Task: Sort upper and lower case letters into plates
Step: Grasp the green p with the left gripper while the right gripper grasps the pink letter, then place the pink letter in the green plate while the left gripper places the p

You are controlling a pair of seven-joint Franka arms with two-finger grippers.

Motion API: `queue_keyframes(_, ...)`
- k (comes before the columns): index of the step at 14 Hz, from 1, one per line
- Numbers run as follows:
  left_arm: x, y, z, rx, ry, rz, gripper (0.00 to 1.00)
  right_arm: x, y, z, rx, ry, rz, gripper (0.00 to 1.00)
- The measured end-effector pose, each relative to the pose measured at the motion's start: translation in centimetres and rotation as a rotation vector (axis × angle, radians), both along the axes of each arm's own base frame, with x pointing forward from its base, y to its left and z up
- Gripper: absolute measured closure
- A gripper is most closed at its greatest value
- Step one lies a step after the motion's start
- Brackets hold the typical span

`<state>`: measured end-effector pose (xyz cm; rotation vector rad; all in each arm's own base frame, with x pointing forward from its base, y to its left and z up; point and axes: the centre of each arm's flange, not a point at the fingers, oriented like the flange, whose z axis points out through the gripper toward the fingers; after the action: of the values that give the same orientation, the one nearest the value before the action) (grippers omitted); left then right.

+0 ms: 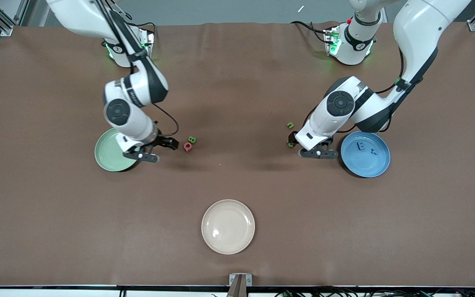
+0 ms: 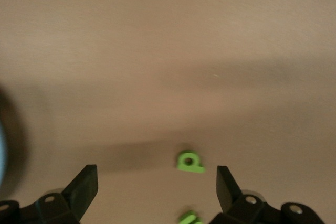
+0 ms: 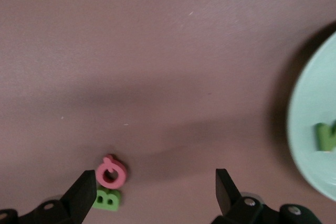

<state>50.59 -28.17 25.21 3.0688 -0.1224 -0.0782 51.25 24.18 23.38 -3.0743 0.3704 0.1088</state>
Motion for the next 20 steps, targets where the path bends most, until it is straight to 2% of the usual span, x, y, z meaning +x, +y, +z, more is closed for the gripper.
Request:
queue_keyframes(4,-0.8,-1.8,-2.4,-0.002,-0.003,-0.053,0.0,-1.6,4.0,-3.4,0.0,-0.038,-0.081,0.04)
queue_keyframes(8,-1.8,-3.0,-4.1,0.009,0.009,-0.076,0.02,-2.4,5.1,-5.0,-0.004,-0.042,-0.093,0.11)
queue_keyframes(10,-2.1,-3.3,-4.8,0.011,-0.003,-0.095,0.02,-2.5,5.1,-5.2,-0.002,-0.047,-0.097,0.26)
queue_keyframes(11,-2.2,-3.1,-5.4,0.017,-0.01,-0.109,0.02,-2.7,5.1,-5.4,-0.001,-0.051,-0.096,0.26)
queue_keyframes(12,-2.4,-2.8,-6.1,0.022,-0.012,-0.122,0.05,-3.0,5.1,-5.7,-0.001,-0.053,-0.095,0.33)
queue_keyframes(13,-2.5,-2.6,-6.8,0.026,-0.012,-0.128,0.06,-3.1,5.0,-5.9,-0.002,-0.054,-0.096,0.43)
queue_keyframes(15,-2.8,-2.4,-7.7,0.029,0.0,-0.123,0.11,-3.1,5.0,-5.8,-0.002,-0.055,-0.099,0.44)
queue_keyframes(16,-2.9,-2.5,-7.9,0.029,0.003,-0.12,0.19,-3.1,5.0,-5.8,-0.002,-0.054,-0.099,0.45)
queue_keyframes(17,-2.9,-2.5,-8.0,0.029,0.006,-0.111,0.19,-3.1,5.0,-5.8,-0.003,-0.054,-0.1,0.48)
queue_keyframes(18,-3.0,-2.5,-8.0,0.03,0.008,-0.101,0.25,-3.1,5.0,-5.8,-0.004,-0.053,-0.1,0.49)
queue_keyframes(19,-3.0,-2.5,-8.0,0.031,0.006,-0.094,0.34,-3.1,4.9,-5.7,-0.005,-0.052,-0.101,0.57)
queue_keyframes(20,-3.0,-2.5,-8.0,0.032,0.005,-0.09,0.39,-3.0,4.9,-5.5,-0.002,-0.055,-0.102,0.64)
